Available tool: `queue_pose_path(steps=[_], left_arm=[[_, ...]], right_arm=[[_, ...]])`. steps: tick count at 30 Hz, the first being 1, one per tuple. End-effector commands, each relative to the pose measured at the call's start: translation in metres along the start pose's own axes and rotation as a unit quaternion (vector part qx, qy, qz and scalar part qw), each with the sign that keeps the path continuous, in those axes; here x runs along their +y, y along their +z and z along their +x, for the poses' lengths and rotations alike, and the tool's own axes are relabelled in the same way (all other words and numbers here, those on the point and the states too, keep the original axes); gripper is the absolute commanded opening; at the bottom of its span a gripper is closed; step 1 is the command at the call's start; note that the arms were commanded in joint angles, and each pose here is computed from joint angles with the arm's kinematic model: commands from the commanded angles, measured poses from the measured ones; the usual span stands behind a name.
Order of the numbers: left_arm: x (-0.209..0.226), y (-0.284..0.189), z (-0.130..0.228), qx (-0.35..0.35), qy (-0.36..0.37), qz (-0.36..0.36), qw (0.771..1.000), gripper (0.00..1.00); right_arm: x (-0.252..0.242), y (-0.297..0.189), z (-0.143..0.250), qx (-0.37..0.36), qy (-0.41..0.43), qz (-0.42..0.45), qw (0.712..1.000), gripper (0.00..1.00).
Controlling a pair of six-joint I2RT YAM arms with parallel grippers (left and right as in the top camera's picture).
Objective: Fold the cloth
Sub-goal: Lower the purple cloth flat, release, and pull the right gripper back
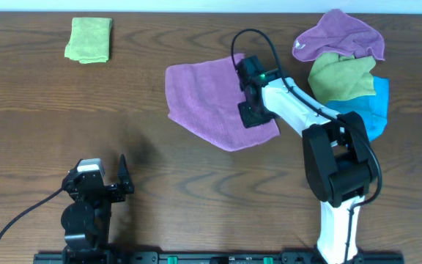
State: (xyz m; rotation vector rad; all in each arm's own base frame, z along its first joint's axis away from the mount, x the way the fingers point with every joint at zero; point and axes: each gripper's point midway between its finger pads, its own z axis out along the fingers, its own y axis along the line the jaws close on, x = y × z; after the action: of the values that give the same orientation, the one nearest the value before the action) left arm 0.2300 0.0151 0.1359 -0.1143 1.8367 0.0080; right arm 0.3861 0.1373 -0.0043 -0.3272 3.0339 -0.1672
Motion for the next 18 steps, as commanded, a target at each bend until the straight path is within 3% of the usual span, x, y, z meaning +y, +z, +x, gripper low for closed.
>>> queue_pose_path(steps=[1, 9, 18], left_arm=[[0.001, 0.003, 0.012, 0.015, 0.008, -0.003, 1.000, 0.95], [0.001, 0.003, 0.012, 0.015, 0.008, -0.003, 1.000, 0.95], [0.001, 0.003, 0.012, 0.015, 0.008, -0.003, 1.000, 0.95]], right_arm=[[-0.016, 0.023, 0.036, 0.071, 0.046, 0.035, 0.996, 0.01], [-0.047, 0.018, 0.054, 0.105, 0.081, 0.095, 0.987, 0.01], [-0.044, 0.000, 0.033, 0.061, 0.089, 0.082, 0.991, 0.01]])
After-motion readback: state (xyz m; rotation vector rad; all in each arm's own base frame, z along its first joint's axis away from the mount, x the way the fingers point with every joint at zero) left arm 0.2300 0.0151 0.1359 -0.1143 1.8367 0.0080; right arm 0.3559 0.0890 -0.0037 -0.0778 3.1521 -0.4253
